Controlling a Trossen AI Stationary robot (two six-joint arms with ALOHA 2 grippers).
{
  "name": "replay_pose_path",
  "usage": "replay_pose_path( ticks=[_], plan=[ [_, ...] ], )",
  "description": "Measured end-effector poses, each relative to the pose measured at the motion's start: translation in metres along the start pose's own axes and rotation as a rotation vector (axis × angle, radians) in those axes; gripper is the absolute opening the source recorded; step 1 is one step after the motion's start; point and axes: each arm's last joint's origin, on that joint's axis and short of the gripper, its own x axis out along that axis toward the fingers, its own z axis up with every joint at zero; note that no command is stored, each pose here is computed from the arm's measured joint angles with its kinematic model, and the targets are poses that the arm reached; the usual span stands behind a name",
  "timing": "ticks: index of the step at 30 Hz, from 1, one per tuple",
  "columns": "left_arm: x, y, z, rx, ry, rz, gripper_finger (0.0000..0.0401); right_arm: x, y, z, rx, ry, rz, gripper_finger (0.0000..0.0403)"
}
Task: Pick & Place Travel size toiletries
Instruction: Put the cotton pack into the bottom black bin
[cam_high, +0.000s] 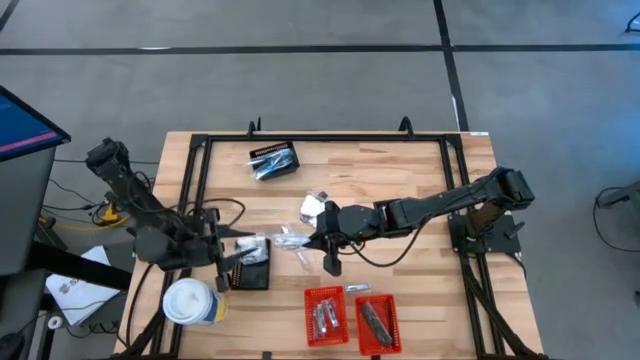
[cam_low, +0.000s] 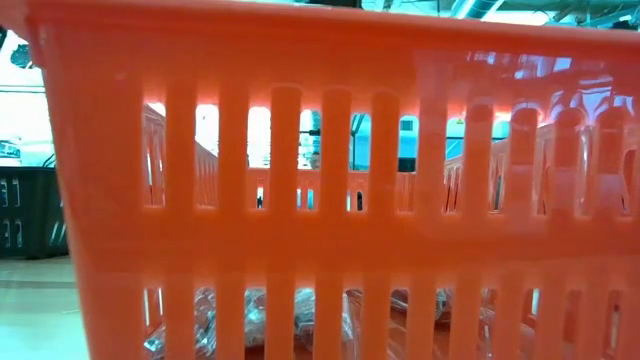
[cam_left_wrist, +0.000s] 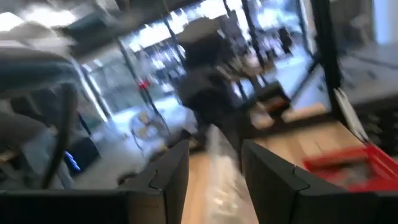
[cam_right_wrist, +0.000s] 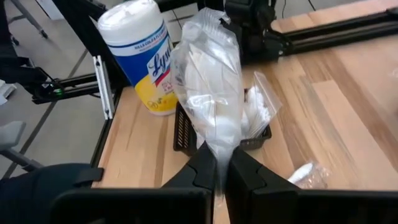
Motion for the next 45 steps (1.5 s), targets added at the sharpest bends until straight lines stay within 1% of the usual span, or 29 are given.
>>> replay_pose_path(
  ticks=[1, 2, 4, 5, 6, 8, 11, 13, 15, 22, 27, 34, 36, 38, 40, 43, 45],
  plan=[
    [0.002, 0.000, 0.002, -0.006, 0.034, -0.027, 0.0140, 0.000, 0.000, -0.001, 0.004, 0.005, -0.001, 0.0008],
    [0.004, -0.001, 0.002, -0.018, 0.063, -0.082, 0.0140, 0.001, 0.000, -0.001, 0.004, 0.007, -0.002, 0.0008],
    [0.010, -0.002, 0.002, -0.070, 0.109, -0.223, 0.0140, 0.001, 0.000, -0.001, 0.004, 0.012, 0.009, 0.0007],
    [0.014, -0.002, 0.001, -0.093, 0.119, -0.270, 0.0140, 0.001, 0.000, -0.001, 0.005, 0.013, 0.014, 0.0007],
    [0.018, -0.003, 0.000, -0.099, 0.126, -0.292, 0.0140, 0.001, 0.000, -0.001, 0.005, 0.013, 0.015, 0.0007],
    [0.026, -0.002, -0.005, -0.087, 0.147, -0.270, 0.0140, 0.001, 0.000, -0.001, 0.004, 0.015, 0.014, 0.0008],
    [0.037, 0.002, -0.010, -0.078, 0.176, -0.190, 0.0140, 0.000, 0.002, -0.004, 0.000, 0.033, 0.017, 0.0009],
    [0.044, 0.003, -0.015, -0.071, 0.202, -0.160, 0.0140, 0.000, 0.002, -0.005, -0.002, 0.048, 0.015, 0.0009],
    [0.049, 0.005, -0.017, -0.088, 0.212, -0.142, 0.0140, 0.000, 0.004, -0.007, -0.006, 0.066, 0.015, 0.0010],
    [0.065, 0.007, -0.027, -0.125, 0.244, -0.227, 0.0140, 0.000, 0.006, -0.009, -0.010, 0.079, 0.017, 0.0010],
    [0.074, 0.008, -0.034, -0.134, 0.278, -0.210, 0.0140, 0.000, 0.005, -0.009, -0.010, 0.079, 0.016, 0.0010],
    [0.077, 0.010, -0.036, -0.137, 0.281, -0.195, 0.0137, 0.000, 0.005, -0.009, -0.010, 0.077, 0.015, 0.0010],
    [0.077, 0.010, -0.036, -0.137, 0.280, -0.196, 0.0126, 0.000, 0.005, -0.009, -0.010, 0.078, 0.014, 0.0011],
    [0.077, 0.009, -0.035, -0.142, 0.275, -0.213, 0.0106, 0.000, 0.005, -0.009, -0.010, 0.076, 0.013, 0.0011],
    [0.077, 0.009, -0.035, -0.144, 0.273, -0.219, 0.0077, 0.000, 0.005, -0.009, -0.010, 0.076, 0.012, 0.0011],
    [0.077, 0.009, -0.035, -0.145, 0.272, -0.219, 0.0022, 0.000, 0.005, -0.009, -0.013, 0.074, 0.012, 0.0011],
    [0.076, 0.010, -0.034, -0.147, 0.269, -0.218, 0.0009, 0.000, 0.005, -0.008, -0.029, 0.067, 0.014, 0.0012]
  ],
)
